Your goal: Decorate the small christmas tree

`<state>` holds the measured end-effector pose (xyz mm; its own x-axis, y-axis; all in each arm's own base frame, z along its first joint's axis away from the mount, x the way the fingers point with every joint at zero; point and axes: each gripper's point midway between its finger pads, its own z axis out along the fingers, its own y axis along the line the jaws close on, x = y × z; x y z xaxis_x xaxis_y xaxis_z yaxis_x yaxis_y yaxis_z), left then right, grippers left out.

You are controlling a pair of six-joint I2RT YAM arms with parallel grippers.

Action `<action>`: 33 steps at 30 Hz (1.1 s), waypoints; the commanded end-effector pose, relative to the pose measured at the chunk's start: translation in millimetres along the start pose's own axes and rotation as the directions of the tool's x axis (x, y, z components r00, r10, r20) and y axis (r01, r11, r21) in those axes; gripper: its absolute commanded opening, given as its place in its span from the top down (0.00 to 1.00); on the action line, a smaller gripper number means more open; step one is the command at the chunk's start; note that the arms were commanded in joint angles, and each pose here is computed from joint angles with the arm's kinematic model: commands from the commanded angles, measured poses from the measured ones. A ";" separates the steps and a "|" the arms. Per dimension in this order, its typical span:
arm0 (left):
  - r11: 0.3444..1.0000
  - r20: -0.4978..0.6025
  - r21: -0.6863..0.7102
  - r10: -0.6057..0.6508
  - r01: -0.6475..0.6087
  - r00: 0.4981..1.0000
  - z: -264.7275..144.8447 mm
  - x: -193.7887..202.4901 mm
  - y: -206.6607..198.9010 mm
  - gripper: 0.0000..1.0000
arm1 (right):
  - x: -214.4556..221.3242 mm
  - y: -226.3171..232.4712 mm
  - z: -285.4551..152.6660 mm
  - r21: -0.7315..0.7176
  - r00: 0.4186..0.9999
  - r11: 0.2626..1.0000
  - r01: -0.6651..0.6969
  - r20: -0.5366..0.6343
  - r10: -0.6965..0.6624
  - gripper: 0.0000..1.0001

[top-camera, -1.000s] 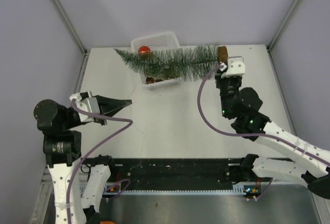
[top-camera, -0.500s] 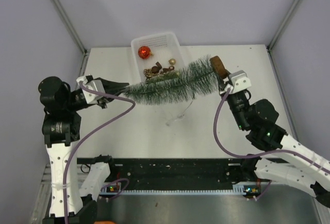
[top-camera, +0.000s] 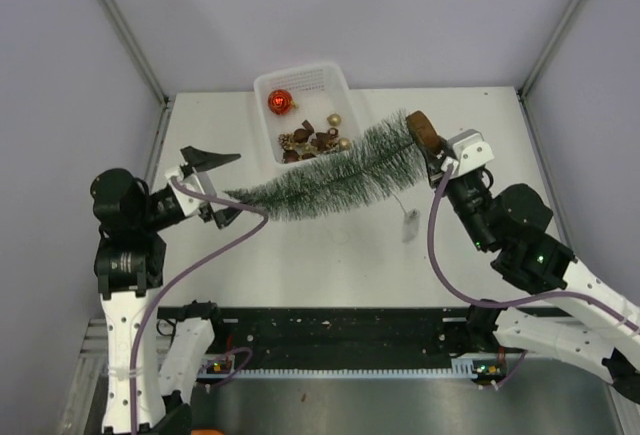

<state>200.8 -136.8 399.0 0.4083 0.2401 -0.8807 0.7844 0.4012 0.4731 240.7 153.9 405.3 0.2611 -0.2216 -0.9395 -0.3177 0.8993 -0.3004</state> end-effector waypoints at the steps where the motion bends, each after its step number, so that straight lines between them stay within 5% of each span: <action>1: 0.990 0.054 -0.134 0.038 -0.031 0.998 -7.8 -18.0 6.0 0.04 | -63.7 -25.8 -3.8 0.049 0.972 0.982 -0.185 0.155 0.175 1.00; 7: 0.887 0.017 -0.461 -0.013 0.019 1.000 -29.7 -14.1 58.4 0.01 | -94.8 -46.6 -10.5 0.077 0.940 0.956 -0.283 0.219 0.260 1.00; 13: 0.924 0.092 -0.376 -0.045 0.076 0.995 -26.8 -28.2 27.7 0.01 | -113.9 -62.0 -16.1 0.096 0.920 0.938 -0.332 0.254 0.299 1.00; 17: 0.991 0.155 -0.130 -0.022 0.042 0.988 -19.9 -50.3 -25.8 0.01 | -121.6 -61.5 -16.9 0.072 0.901 0.926 -0.371 0.270 0.340 1.00; 21: 1.000 0.088 -0.010 0.017 -0.017 0.996 -19.2 -15.8 -59.0 0.01 | -132.0 -60.3 -19.1 0.032 0.876 0.910 -0.414 0.286 0.388 1.00; 33: 0.993 0.068 -0.118 0.005 0.003 0.998 -8.1 8.6 -18.2 0.01 | -148.5 -53.3 -28.3 -0.076 0.821 0.867 -0.493 0.289 0.492 1.00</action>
<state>168.4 -139.5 367.0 0.4019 0.1946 -0.8948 0.7727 0.4522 0.4454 211.1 133.2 524.4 0.3048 0.2386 -0.9220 -0.3973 0.9117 0.1046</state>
